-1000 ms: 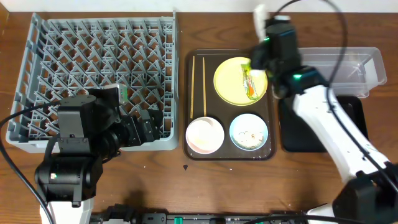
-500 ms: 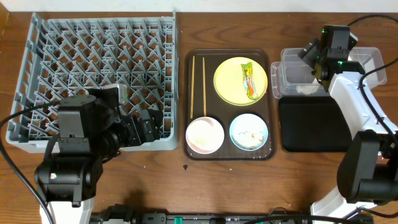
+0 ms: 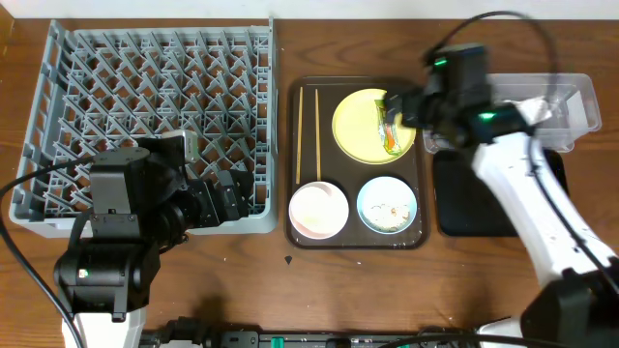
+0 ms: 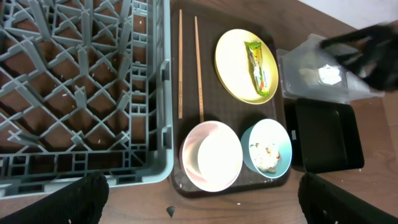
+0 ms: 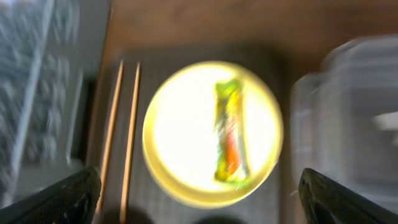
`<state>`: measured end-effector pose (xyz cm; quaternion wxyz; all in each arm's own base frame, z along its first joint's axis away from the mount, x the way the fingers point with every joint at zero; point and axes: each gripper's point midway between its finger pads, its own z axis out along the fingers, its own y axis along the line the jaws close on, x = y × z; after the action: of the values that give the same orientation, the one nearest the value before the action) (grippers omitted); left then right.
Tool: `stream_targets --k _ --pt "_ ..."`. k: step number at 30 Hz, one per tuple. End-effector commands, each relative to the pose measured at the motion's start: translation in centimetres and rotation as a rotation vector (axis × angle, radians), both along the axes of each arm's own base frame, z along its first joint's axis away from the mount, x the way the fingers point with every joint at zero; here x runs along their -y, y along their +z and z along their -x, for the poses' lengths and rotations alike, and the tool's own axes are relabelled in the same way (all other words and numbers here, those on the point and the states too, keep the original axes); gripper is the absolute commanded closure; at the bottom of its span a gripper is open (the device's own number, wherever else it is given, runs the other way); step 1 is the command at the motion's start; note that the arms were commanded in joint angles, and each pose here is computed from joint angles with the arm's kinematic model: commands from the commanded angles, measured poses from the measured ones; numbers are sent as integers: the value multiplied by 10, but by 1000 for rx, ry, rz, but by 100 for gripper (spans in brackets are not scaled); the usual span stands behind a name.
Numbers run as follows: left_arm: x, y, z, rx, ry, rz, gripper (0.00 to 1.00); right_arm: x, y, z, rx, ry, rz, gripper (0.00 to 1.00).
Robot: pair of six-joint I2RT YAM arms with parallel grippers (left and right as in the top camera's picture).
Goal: Sort waste into correct bins and load items into the dishwasher
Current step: 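Grasp the green snack wrapper on the yellow plate with the right gripper, then drop the snack wrapper into the clear plastic bin with the right gripper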
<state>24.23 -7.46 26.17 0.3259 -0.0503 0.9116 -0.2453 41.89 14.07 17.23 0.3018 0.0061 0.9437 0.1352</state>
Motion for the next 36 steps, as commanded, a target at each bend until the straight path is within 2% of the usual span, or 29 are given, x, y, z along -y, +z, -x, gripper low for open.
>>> stream_targets --k 1,6,9,10,12,14,15,19,22,25,28,31,35,36 --pt "3 9 0 22 -11 8 2 6 -50 0 -66 -24 222 7" --pt "3 9 0 22 -11 9 2 10 -111 -15 -117 -79 339 25" --pt "3 9 0 22 -11 8 2 11 -145 -26 -133 -95 354 28" --pt "3 9 0 22 -11 9 2 10 -156 -27 -146 -90 347 35" --pt "3 9 0 22 -11 8 2 6 -174 -25 -181 -71 321 58" --pt "3 9 0 22 -11 8 2 3 -177 -22 -203 -57 301 93" --pt "3 9 0 22 -11 8 2 -1 -174 -19 -212 -43 276 99" --pt "3 9 0 22 -11 8 2 -9 -141 -14 -206 -82 172 99" --pt "3 9 0 22 -11 8 2 -1 -91 -19 -136 -160 82 99" --pt "3 9 0 22 -11 8 2 25 -38 -26 -43 -275 -6 99" --pt "3 9 0 22 -11 9 2 62 -6 -31 14 -412 -80 99" --pt "3 9 0 22 -11 8 2 103 1 -35 24 -568 -132 99" --pt "3 9 0 22 -11 9 2 159 -24 -39 -25 -789 -163 98" --pt "3 9 0 22 -11 8 2 169 -32 -40 -37 -821 -165 85"
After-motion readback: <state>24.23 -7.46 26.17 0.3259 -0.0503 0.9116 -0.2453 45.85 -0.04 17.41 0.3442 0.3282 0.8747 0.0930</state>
